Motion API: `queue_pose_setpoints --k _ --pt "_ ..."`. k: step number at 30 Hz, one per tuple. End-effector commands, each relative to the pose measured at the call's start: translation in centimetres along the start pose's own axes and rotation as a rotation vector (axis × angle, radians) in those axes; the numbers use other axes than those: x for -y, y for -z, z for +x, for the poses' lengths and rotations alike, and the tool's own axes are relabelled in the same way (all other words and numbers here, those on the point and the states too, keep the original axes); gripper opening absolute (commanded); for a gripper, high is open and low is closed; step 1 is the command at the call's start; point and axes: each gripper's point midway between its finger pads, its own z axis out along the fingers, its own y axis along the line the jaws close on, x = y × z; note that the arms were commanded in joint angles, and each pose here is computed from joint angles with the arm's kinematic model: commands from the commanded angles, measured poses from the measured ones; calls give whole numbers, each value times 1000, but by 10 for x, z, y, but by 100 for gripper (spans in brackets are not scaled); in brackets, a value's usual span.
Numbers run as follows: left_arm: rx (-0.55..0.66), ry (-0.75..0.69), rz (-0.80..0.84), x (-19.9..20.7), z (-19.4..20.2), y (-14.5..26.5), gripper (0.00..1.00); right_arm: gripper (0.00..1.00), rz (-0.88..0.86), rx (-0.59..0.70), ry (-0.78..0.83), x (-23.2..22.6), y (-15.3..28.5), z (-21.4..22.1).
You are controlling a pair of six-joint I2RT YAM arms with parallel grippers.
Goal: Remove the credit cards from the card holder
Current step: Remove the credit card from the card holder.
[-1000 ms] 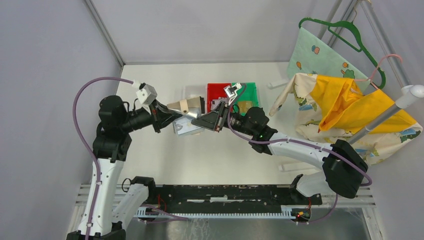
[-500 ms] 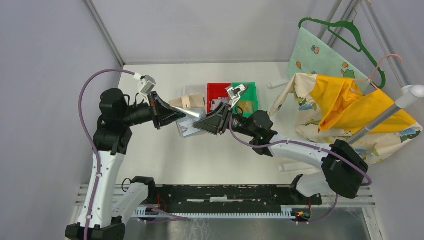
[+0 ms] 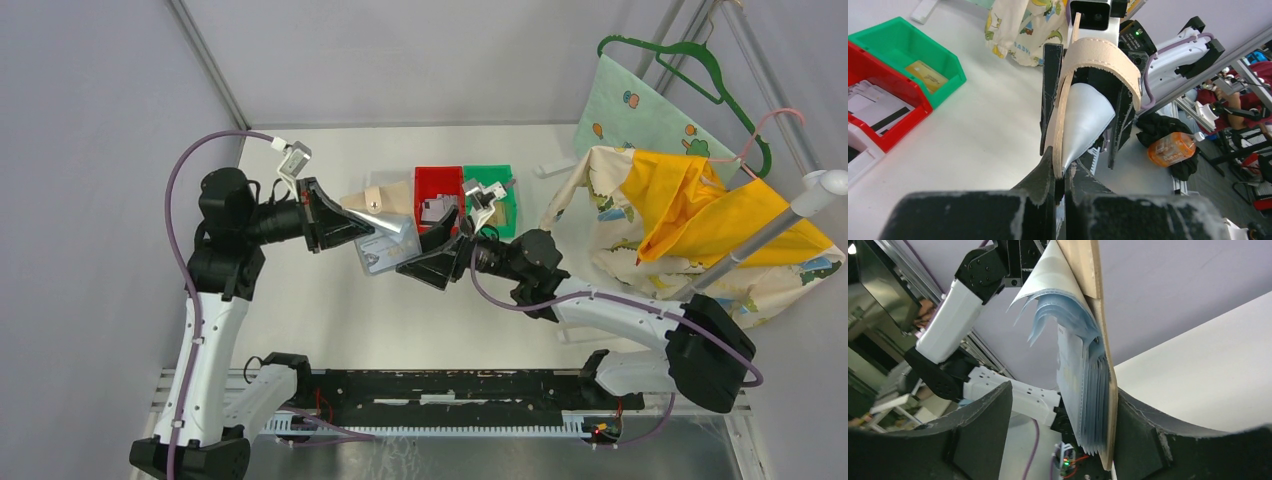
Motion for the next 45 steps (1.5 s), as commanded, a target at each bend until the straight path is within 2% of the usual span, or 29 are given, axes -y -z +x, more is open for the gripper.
queue_pose_setpoints --k 1,11,21,23,24,26,27,29,30,31,34,38,44,45 --pt "14 -41 88 34 -17 6 2 70 -38 39 207 -13 -1 -27" --pt "-29 -12 166 52 -12 10 2 68 -9 14 311 0 -20 -52" --pt "-55 19 172 48 -5 10 2 65 -223 2 332 -44 -37 -67" --pt "-62 15 164 45 -3 9 3 62 -241 -6 333 -48 -36 -64" --pt "-66 21 157 43 -2 9 5 58 -249 -10 333 -50 -35 -63" --pt "-70 20 142 38 0 8 9 43 -268 -5 325 -54 -33 -61" --pt "-70 21 135 37 -1 8 16 29 -273 -4 312 -53 -33 -59" --pt "-69 13 124 36 -3 8 42 8 -279 -12 284 -53 -34 -58" --pt "-68 7 124 37 -4 8 51 1 -268 -21 272 -50 -36 -57" --pt "-66 2 124 38 -5 8 64 0 -253 -26 260 -46 -38 -57" --pt "-71 -16 154 46 -5 11 77 0 -219 -19 243 -40 -37 -57" --pt "-84 -79 188 56 6 16 80 0 -181 16 212 -35 -35 -61" --pt "-98 -128 179 51 20 19 69 0 -220 29 147 -43 -36 -64" --pt "-98 -135 167 48 20 18 64 0 -224 27 141 -44 -35 -63"
